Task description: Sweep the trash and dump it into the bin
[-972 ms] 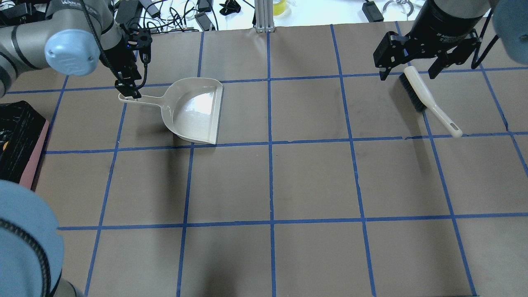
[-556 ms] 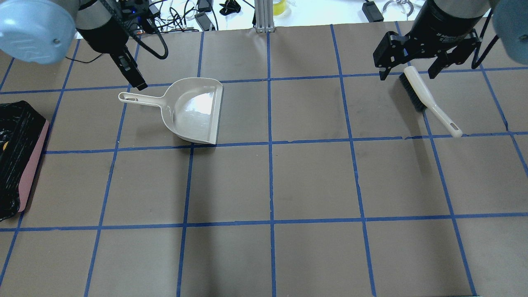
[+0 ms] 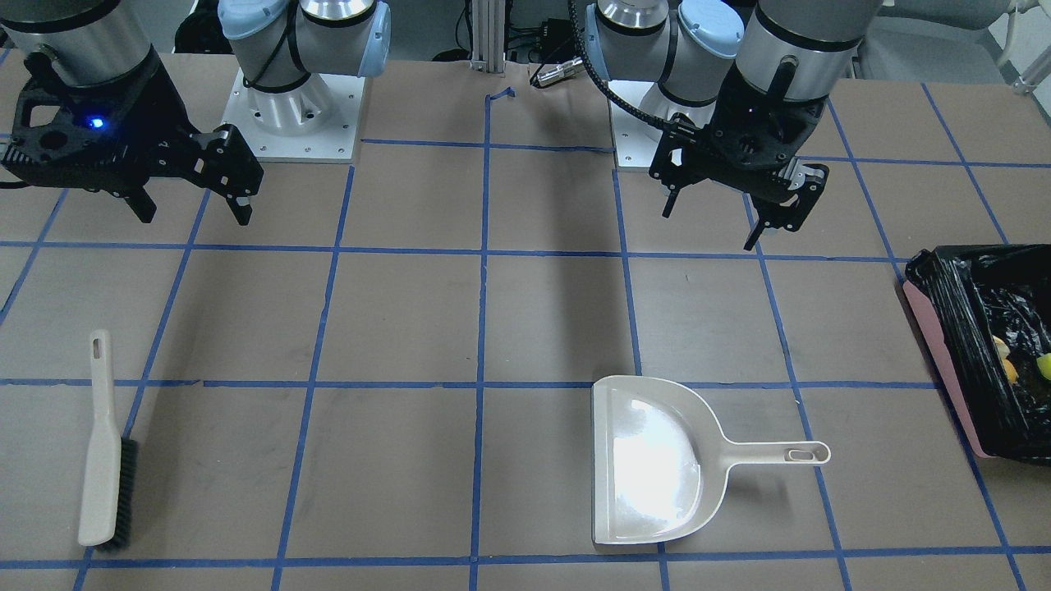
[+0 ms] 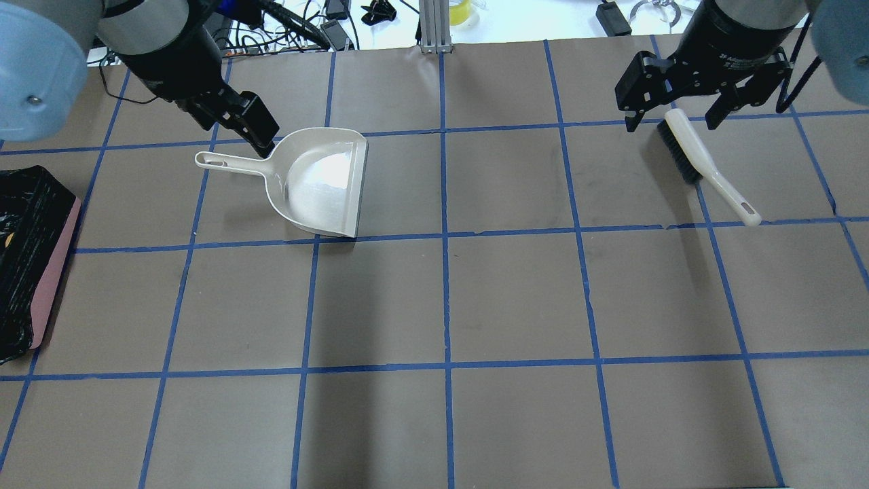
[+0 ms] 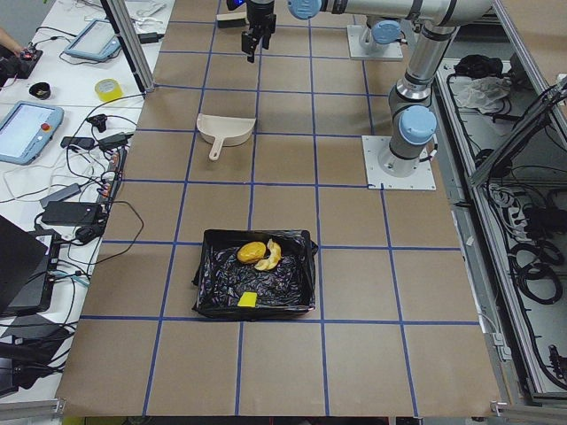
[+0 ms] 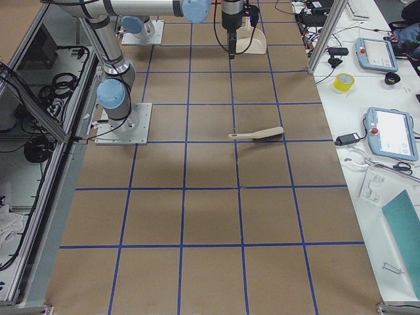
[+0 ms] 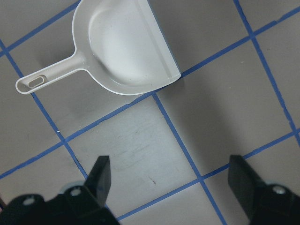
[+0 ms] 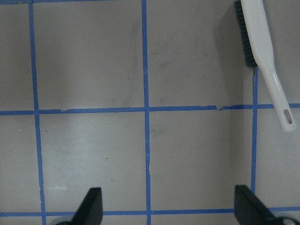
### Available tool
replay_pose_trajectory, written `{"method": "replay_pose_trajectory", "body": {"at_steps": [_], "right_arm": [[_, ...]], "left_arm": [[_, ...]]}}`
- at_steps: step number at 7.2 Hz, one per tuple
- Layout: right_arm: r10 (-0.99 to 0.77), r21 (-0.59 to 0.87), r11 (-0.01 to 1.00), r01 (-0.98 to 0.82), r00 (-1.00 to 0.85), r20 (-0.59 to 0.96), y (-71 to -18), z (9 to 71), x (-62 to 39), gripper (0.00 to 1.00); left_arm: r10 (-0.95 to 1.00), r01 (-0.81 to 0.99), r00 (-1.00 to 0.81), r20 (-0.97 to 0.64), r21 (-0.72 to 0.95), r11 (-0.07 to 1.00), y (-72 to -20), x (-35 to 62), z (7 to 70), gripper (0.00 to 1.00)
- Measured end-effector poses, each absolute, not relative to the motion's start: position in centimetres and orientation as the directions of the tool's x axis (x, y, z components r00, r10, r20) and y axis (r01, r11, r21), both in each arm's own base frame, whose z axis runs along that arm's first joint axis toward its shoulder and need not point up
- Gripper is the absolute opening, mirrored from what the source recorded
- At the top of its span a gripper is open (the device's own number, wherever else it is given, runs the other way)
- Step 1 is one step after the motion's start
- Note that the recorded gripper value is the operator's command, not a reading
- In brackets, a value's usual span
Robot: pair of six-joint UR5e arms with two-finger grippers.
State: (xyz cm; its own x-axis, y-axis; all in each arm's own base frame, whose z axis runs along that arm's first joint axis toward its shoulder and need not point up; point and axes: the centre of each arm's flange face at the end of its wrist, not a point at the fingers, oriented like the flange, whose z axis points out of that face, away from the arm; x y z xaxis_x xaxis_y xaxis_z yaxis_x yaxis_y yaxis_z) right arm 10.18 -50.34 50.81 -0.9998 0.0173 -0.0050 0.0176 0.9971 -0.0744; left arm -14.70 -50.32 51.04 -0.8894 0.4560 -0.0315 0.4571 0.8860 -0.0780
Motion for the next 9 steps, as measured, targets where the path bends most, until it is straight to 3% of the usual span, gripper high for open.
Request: {"method": "replay_pose_trajectory", "body": {"at_steps": [9], "right_arm": [[0.017,-0.071,0.997,0.017,-1.0,-0.006,-50.38,50.66,10.18,1.0]], "left_arm": [[0.32,0.322,-0.947,-0.036,-0.078,0.944,-49.65,-14.36,51.11,1.0]]}}
